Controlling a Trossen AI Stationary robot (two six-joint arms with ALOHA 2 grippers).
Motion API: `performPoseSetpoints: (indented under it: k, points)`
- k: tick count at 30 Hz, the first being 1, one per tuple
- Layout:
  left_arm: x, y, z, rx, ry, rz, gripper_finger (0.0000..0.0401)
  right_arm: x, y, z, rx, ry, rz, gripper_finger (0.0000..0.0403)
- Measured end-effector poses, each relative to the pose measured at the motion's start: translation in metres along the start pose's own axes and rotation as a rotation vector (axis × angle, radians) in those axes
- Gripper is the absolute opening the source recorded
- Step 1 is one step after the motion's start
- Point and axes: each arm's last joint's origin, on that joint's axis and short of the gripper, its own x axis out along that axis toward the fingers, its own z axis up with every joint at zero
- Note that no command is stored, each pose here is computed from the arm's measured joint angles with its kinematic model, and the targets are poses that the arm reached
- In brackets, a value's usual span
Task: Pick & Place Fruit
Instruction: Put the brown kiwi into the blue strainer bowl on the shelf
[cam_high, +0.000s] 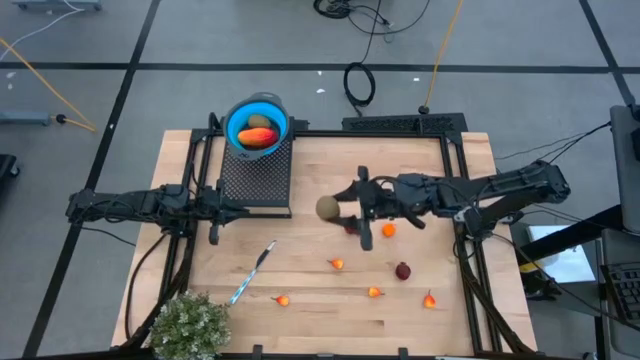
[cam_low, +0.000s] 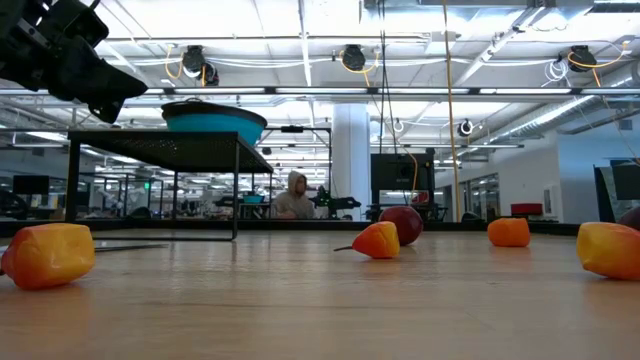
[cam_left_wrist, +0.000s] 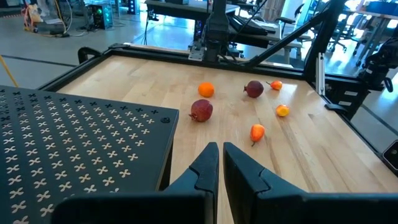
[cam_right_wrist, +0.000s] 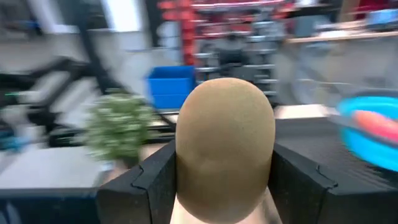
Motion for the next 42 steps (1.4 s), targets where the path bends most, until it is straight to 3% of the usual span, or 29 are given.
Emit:
performPoseSetpoints:
  k: [6,13,20,25,28,37,42]
  points:
    - [0.000,0.000,0.000,0.023,0.000,0.001,0.0021,-0.001,-0.002,0.010,0.015,-0.060,0.316,0.0204]
    - [0.000,0.000,0.000,0.035,0.001,0.001,0.0021,-0.010,0.002,0.035,-0.067,-0.298,0.624,0.0204]
    - [0.000,0.000,0.000,0.035,0.001,0.001,0.0021,-0.021,0.007,0.049,-0.178,-0.475,0.784,0.0204]
    - [0.000,0.000,0.000,0.035,0.000,0.001,0.0021,-0.021,0.008,0.049,-0.179,-0.470,0.803,0.0204]
    - [0.000,0.000,0.000,0.035,0.000,0.001,0.0021,-0.019,0.006,0.047,-0.153,-0.447,0.747,0.0204]
    - [0.000,0.000,0.000,0.034,0.000,0.001,0.0021,0.003,-0.012,0.017,0.036,-0.157,0.145,0.0204]
    - [0.000,0.000,0.001,0.027,-0.005,0.000,0.0021,0.017,-0.019,0.002,0.039,-0.092,-0.040,0.0204]
